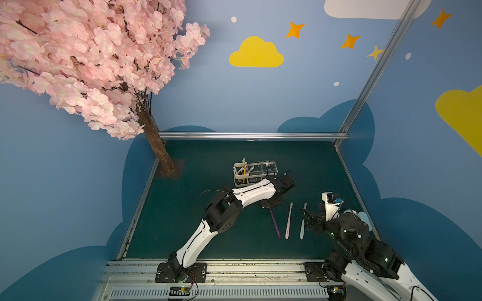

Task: Place the toothbrush into the toothbrush holder
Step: Pick up the toothbrush from the center of the board.

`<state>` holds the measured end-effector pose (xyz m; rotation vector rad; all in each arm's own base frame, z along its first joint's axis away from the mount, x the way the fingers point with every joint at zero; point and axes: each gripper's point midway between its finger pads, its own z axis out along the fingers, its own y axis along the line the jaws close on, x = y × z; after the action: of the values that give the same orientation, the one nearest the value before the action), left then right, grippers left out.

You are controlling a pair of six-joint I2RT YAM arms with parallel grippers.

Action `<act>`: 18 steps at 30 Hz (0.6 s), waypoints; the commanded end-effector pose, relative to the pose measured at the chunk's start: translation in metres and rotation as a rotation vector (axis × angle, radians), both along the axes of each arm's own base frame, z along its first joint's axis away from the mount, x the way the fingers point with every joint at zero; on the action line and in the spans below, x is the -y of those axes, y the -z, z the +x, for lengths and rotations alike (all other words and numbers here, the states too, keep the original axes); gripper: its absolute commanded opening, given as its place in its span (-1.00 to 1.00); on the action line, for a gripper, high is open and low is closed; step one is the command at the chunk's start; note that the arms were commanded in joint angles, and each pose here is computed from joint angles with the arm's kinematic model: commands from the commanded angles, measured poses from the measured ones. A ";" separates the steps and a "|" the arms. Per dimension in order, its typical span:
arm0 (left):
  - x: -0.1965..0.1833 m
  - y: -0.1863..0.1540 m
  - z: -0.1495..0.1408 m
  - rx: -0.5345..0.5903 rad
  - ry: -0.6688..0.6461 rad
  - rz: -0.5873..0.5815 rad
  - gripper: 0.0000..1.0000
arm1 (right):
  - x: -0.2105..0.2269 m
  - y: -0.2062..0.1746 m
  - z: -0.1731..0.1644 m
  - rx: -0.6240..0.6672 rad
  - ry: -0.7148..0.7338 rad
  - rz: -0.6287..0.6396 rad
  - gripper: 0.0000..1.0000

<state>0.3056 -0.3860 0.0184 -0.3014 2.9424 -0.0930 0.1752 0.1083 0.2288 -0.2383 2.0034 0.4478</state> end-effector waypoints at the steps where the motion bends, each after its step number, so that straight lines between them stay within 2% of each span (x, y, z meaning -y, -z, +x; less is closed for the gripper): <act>1: -0.010 0.012 -0.007 -0.040 0.013 0.025 -0.82 | -0.004 0.000 0.000 0.004 -0.021 -0.001 0.83; 5: -0.017 -0.001 -0.005 -0.011 0.039 0.030 -0.87 | -0.011 0.005 -0.001 -0.016 -0.051 -0.007 0.84; 12: -0.033 -0.050 -0.004 0.100 0.100 0.033 -0.91 | -0.040 0.018 -0.007 -0.127 -0.169 0.001 0.85; 16: -0.043 -0.078 -0.008 0.166 0.125 0.020 -0.91 | -0.053 0.033 -0.009 -0.211 -0.185 0.055 0.85; 18: -0.046 -0.090 -0.013 0.187 0.136 0.007 -0.91 | -0.067 0.040 -0.013 -0.237 -0.242 0.105 0.85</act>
<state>0.2937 -0.3463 0.0859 -0.1370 2.8323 -0.1166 0.1688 0.1559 0.1940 -0.3702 2.1759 0.6117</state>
